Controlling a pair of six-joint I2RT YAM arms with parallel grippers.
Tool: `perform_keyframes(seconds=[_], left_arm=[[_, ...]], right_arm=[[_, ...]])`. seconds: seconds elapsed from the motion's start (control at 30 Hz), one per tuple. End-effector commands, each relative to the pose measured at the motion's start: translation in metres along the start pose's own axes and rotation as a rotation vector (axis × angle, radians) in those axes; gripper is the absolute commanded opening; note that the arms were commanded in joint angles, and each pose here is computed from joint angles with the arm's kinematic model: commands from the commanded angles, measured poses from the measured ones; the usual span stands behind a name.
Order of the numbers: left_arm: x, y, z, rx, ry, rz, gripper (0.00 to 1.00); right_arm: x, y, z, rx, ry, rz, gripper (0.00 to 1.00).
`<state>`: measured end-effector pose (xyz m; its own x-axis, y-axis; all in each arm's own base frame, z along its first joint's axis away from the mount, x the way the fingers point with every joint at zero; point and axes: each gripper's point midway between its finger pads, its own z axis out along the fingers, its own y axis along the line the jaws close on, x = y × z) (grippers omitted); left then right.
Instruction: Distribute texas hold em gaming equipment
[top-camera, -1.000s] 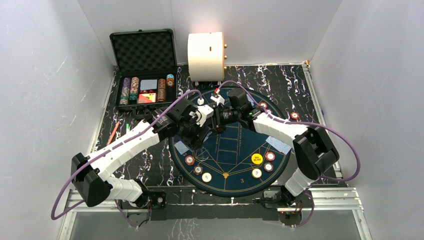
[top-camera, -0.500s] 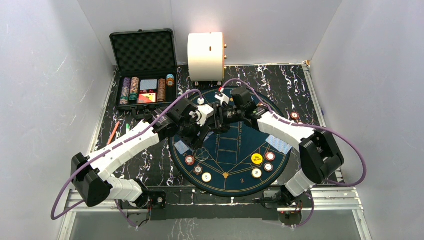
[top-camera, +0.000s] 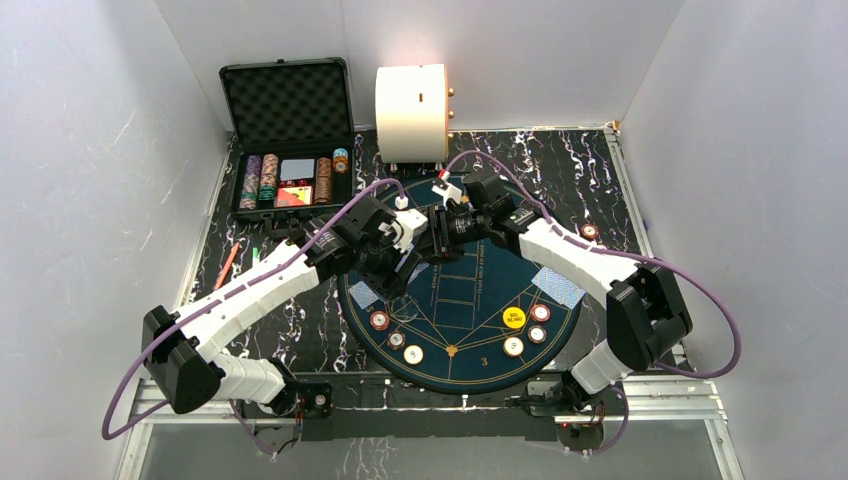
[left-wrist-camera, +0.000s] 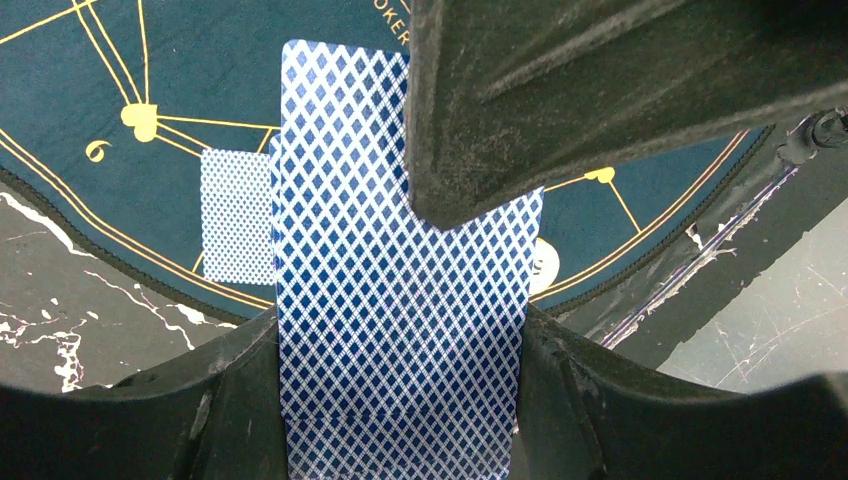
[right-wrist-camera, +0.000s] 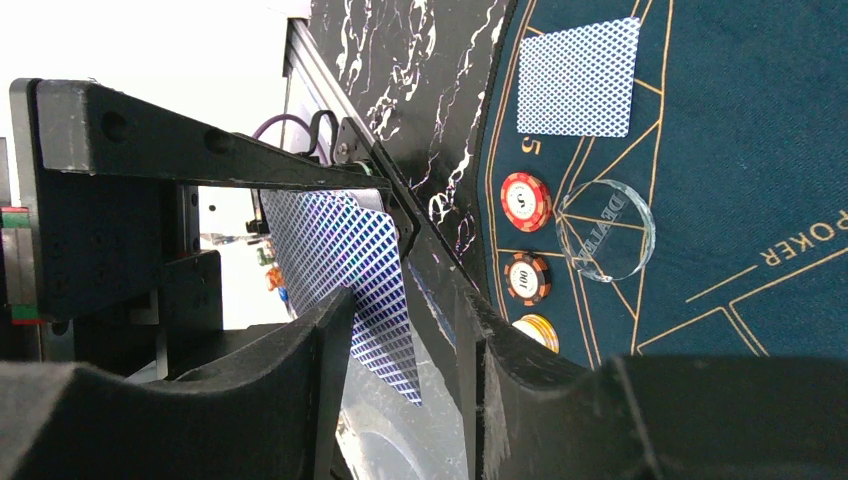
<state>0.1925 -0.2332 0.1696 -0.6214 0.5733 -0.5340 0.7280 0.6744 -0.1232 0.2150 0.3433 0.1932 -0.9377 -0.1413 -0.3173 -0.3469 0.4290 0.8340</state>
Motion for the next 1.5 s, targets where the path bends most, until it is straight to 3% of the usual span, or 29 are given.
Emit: perform_keyframes(seconds=[0.0,0.67,1.47], left_arm=[[-0.012,-0.008,-0.018,0.025,-0.075,0.009,0.0],[-0.009,-0.008,-0.016,0.024,-0.067,0.0,0.0],[-0.006,-0.006,-0.016,0.017,-0.072,-0.007,0.0]], right_arm=[[-0.013,0.015,-0.015,0.021,-0.046,-0.079,0.48],[-0.018,0.026,-0.028,0.056,-0.073,-0.112,0.42],[-0.014,0.036,-0.044,0.095,-0.053,-0.124,0.11]])
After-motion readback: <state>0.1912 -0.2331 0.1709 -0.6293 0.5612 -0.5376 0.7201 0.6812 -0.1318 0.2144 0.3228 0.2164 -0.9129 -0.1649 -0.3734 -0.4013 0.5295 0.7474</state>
